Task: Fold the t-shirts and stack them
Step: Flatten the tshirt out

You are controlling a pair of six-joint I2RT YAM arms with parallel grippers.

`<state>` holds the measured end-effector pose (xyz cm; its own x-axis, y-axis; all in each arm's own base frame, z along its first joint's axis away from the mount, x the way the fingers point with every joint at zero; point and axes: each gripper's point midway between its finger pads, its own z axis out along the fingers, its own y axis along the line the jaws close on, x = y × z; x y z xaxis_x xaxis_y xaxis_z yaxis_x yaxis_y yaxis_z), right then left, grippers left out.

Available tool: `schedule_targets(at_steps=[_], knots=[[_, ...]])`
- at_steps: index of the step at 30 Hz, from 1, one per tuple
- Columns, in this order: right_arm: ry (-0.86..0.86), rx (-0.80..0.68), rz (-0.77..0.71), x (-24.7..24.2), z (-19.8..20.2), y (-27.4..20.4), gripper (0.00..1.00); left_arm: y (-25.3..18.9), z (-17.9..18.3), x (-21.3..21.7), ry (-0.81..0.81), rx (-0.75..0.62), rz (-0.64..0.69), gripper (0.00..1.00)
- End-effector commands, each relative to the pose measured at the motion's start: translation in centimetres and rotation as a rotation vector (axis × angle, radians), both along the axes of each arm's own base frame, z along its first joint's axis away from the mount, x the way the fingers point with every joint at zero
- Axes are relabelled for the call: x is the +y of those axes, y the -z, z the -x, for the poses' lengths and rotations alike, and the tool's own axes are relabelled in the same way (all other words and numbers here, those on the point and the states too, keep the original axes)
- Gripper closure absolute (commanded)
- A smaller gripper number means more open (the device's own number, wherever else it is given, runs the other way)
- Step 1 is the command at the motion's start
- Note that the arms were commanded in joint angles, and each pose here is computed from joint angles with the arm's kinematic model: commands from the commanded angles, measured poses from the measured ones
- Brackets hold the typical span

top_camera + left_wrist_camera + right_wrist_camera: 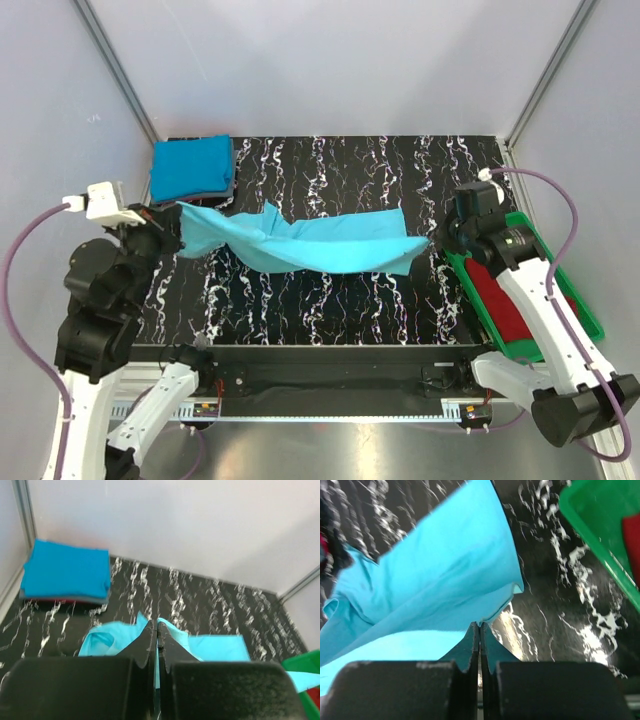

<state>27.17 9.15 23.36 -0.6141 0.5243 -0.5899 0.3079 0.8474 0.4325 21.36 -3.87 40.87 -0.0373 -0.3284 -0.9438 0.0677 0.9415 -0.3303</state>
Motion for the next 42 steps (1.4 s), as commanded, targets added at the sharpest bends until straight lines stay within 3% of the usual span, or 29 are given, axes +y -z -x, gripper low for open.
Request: schedule_targets(at_steps=[1,3,5,9,13,18,21,25,28,32,36,37,42], knots=[[0.016,-0.098,-0.033,-0.1,-0.4,-3.5,1.0,-1.0,0.3,0.0,0.005,-0.017,-0.003,1.0],[0.013,-0.155,-0.002,-0.7,-0.4,-6.5,1.0,-3.4,1.1,0.8,-0.017,-0.077,-0.022,1.0],[0.008,-0.283,-0.026,-1.0,0.2,-12.4,1.0,-7.9,2.9,1.6,-0.035,-0.18,-0.006,1.0],[0.001,-0.513,-0.109,-1.9,3.9,-22.9,1.0,-15.0,7.1,1.7,0.021,-0.368,0.075,1.0],[0.011,-0.632,-0.194,-3.2,9.2,-27.2,1.0,-19.4,12.0,0.5,0.163,-0.442,0.202,1.0],[0.016,-0.665,-0.222,-3.6,10.6,-27.7,1.0,-19.4,11.8,-1.7,0.277,-0.405,0.238,1.0],[0.009,-0.602,-0.157,-3.0,7.7,-25.3,1.0,-17.8,8.4,-2.7,0.274,-0.331,0.155,1.0],[0.02,-0.587,-0.096,-1.5,0.8,-23.6,1.0,-11.9,-0.7,-3.3,0.169,-0.123,0.025,1.0],[0.019,-0.593,-0.035,-0.4,-4.8,-22.6,1.0,-8.8,-6.8,-2.2,0.038,-0.051,-0.111,1.0],[0.046,-0.615,0.057,-0.2,-11.2,-21.9,1.0,-9.5,-12.2,0.0,-0.144,-0.114,-0.197,1.0],[0.044,-0.678,0.061,-0.9,-16.0,-24.4,1.0,-15.8,-15.0,0.4,-0.202,-0.315,-0.251,1.0],[0.038,-0.665,0.062,-1.0,-17.6,-23.7,1.0,-15.6,-16.8,0.1,-0.203,-0.3,-0.269,1.0],[0.033,-0.738,0.044,-4.1,-19.4,-27.2,1.0,-20.7,-17.6,0.6,-0.227,-0.414,-0.333,1.0]])
